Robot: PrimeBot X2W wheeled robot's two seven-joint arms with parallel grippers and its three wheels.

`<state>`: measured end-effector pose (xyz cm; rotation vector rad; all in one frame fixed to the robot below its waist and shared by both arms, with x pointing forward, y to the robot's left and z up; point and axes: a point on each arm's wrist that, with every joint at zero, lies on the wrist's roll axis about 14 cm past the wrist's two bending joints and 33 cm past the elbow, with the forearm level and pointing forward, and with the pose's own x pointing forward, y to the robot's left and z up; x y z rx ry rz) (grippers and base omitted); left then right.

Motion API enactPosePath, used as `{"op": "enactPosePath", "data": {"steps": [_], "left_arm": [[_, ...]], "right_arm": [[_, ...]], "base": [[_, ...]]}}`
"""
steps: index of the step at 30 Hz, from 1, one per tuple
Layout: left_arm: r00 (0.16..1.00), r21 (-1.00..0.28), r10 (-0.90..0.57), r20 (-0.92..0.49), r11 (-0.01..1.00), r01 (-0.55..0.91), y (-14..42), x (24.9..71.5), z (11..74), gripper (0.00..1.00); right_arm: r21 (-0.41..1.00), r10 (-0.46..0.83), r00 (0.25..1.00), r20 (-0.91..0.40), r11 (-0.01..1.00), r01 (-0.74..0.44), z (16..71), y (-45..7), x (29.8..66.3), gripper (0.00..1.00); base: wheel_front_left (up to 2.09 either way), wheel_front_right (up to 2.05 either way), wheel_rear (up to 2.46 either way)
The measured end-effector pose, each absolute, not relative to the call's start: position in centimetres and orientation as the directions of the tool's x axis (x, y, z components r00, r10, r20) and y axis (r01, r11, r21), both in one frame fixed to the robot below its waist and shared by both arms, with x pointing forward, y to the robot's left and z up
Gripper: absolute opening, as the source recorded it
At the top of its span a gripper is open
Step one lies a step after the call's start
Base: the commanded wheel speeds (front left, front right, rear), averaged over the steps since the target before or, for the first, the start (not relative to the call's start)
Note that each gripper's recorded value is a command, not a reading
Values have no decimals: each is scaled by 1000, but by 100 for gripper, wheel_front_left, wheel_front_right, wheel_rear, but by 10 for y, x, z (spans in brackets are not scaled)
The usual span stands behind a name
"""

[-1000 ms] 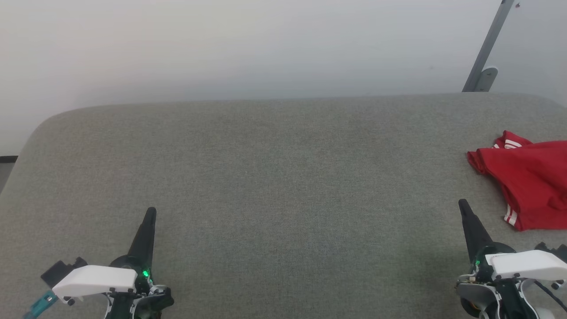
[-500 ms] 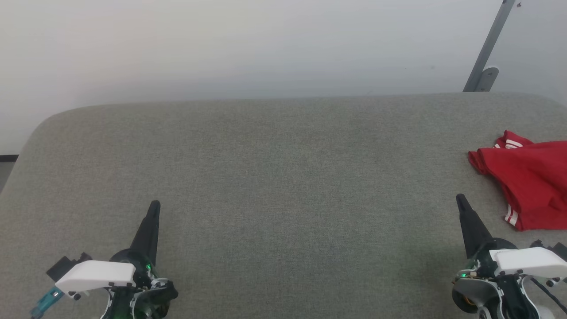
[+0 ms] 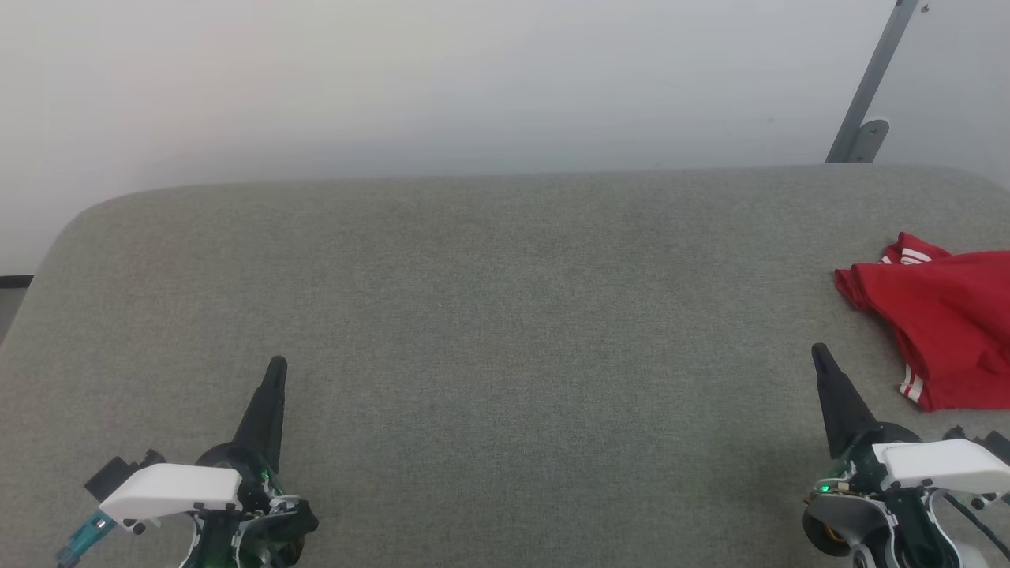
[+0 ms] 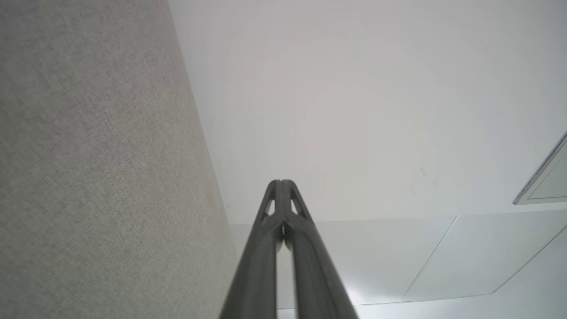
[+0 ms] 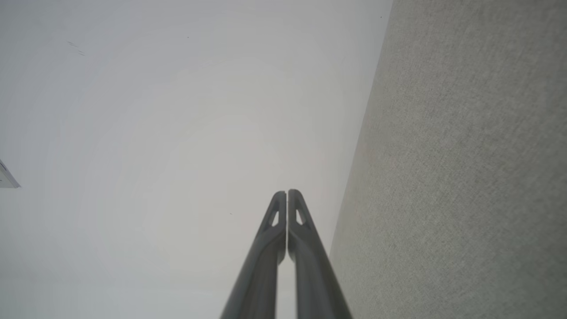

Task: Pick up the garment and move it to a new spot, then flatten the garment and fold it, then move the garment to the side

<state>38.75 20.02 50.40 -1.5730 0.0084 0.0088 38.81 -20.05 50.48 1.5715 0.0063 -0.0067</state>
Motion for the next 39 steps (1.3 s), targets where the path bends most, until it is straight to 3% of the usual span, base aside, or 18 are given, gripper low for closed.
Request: {"op": "enactPosePath", "data": {"steps": [39], "left_arm": [[1000,-1000,0,-11,-2,-11,200,388,504,0]], "right_arm": [[1000,0,1000,-8,-1,8,505,-200,388,0]], "base": [[0,0,0]]}}
